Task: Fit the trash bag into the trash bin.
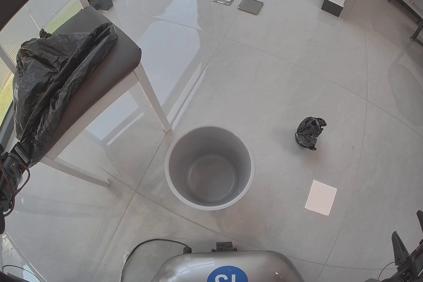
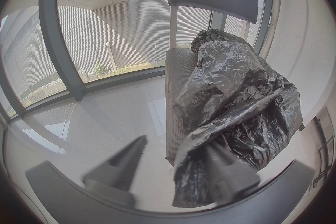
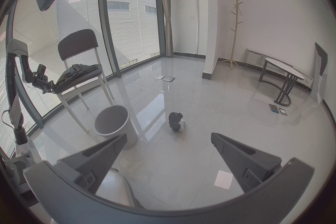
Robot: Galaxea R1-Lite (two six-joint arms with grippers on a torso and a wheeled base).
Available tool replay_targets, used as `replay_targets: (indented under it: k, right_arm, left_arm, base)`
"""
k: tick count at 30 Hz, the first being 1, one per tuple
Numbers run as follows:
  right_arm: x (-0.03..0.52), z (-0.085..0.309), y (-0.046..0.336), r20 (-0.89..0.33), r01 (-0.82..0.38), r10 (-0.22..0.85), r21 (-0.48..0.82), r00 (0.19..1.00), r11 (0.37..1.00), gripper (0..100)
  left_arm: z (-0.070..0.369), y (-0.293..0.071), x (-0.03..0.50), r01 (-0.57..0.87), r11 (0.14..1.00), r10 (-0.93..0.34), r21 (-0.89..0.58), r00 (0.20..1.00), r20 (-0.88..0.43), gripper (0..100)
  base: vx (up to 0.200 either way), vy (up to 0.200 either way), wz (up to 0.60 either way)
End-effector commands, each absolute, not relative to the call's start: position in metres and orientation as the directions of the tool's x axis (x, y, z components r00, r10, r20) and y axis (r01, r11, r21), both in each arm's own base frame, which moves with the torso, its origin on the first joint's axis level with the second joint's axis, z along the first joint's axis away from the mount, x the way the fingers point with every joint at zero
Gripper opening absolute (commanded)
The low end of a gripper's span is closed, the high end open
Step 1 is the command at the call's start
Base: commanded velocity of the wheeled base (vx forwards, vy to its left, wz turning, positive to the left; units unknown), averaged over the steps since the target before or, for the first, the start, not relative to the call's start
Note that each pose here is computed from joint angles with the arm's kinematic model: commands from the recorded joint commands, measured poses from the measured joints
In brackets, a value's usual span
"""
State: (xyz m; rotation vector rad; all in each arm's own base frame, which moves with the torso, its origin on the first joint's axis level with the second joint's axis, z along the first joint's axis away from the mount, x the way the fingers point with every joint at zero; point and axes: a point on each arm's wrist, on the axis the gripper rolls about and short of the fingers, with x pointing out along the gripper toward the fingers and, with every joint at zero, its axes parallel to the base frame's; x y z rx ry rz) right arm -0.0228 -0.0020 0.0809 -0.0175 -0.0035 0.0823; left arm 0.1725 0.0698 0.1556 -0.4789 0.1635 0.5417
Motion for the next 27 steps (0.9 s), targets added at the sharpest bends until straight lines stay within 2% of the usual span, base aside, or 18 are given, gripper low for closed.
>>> replay_targets:
  k: [1, 19, 27]
  right_arm:
    - [-0.023, 0.076, -0.002, 0.002, -0.083, 0.083, -0.018, 0.997, 0.996, 100]
    - [-0.023, 0.076, -0.002, 0.002, -0.081, 0.081, -0.005, 0.997, 0.997, 100]
    - [-0.023, 0.076, -0.002, 0.005, -0.096, 0.096, -0.031, 0.995, 0.995, 100]
  left_arm:
    - [0.157, 0.07, 0.173, -0.534, 0.748, 0.462, -0.394, 0.845, -0.269, 0]
    - [0.155, 0.077, 0.168, -0.574, 0.721, 0.504, -0.388, 0.819, -0.276, 0]
    - [0.179, 0.057, 0.145, -0.372, 0.819, 0.348, -0.436, 0.927, -0.138, 0]
  base:
    - [0.0, 0.0, 0.0]
    - [0.0, 0.0, 0.0]
    - [0.0, 0.0, 0.0]
